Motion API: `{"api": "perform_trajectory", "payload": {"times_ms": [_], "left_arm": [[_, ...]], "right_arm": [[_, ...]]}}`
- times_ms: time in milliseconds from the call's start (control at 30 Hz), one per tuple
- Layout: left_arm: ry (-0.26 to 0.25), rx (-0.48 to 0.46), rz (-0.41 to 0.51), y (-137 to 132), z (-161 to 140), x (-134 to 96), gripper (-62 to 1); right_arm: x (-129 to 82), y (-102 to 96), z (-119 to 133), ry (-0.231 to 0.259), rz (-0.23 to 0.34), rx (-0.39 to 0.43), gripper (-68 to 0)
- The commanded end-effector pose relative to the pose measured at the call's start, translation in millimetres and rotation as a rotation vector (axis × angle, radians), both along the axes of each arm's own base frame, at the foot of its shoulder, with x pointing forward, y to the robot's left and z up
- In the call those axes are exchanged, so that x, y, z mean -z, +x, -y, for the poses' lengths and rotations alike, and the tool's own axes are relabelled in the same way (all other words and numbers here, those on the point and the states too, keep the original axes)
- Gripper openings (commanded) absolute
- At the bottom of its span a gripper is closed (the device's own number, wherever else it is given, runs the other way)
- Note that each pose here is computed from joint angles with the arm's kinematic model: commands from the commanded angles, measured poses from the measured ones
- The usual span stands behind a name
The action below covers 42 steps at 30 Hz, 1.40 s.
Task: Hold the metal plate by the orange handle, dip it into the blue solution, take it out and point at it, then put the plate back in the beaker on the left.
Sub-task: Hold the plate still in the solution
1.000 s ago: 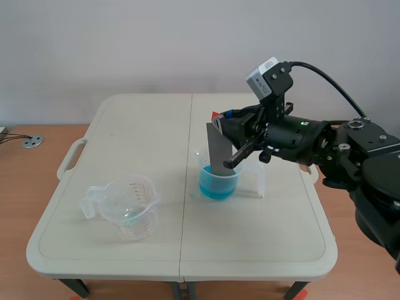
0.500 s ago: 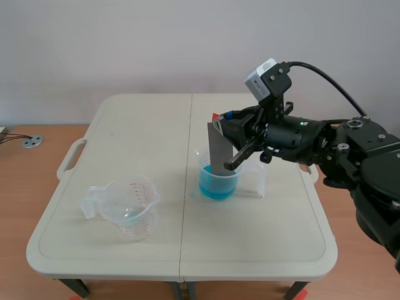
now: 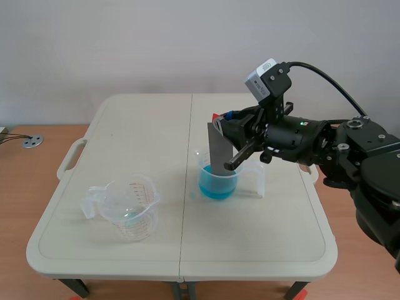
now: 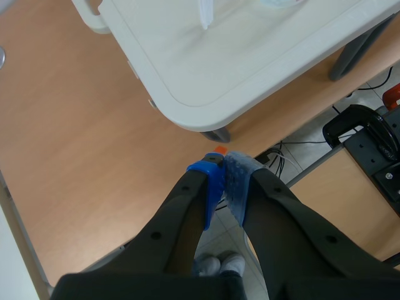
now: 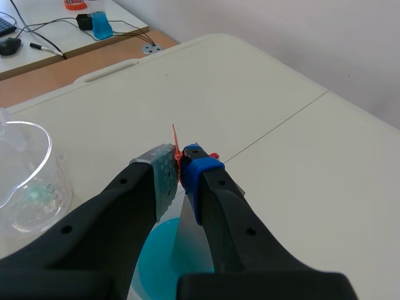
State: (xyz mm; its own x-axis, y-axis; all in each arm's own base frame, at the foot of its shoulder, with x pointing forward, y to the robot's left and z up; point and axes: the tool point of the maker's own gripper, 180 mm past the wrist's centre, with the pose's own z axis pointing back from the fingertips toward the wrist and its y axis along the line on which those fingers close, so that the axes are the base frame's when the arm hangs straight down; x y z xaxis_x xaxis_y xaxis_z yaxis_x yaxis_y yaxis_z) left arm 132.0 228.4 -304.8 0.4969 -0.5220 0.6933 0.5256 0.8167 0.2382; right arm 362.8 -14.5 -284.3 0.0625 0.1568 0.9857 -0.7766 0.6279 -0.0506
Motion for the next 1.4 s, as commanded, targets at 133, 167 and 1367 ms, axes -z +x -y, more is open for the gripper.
{"api": "perform_trajectory", "payload": {"times_ms": [133,167,1367], "left_arm": [[-0.014,0.001,0.022,4.1,1.9,-4.9,-58.0],[-0.014,0.001,0.022,4.1,1.9,-4.9,-58.0],[-0.018,0.006,0.021,4.3,2.9,-5.0,-58.0]], "right_arm": [[-3.0,2.5,2.1,-0.005,0.006,-0.006,-66.2],[-3.0,2.5,2.1,-0.005,0.006,-0.006,-66.2],[-30.1,10.7,14.4,0.035,0.089,0.027,-66.2]]}}
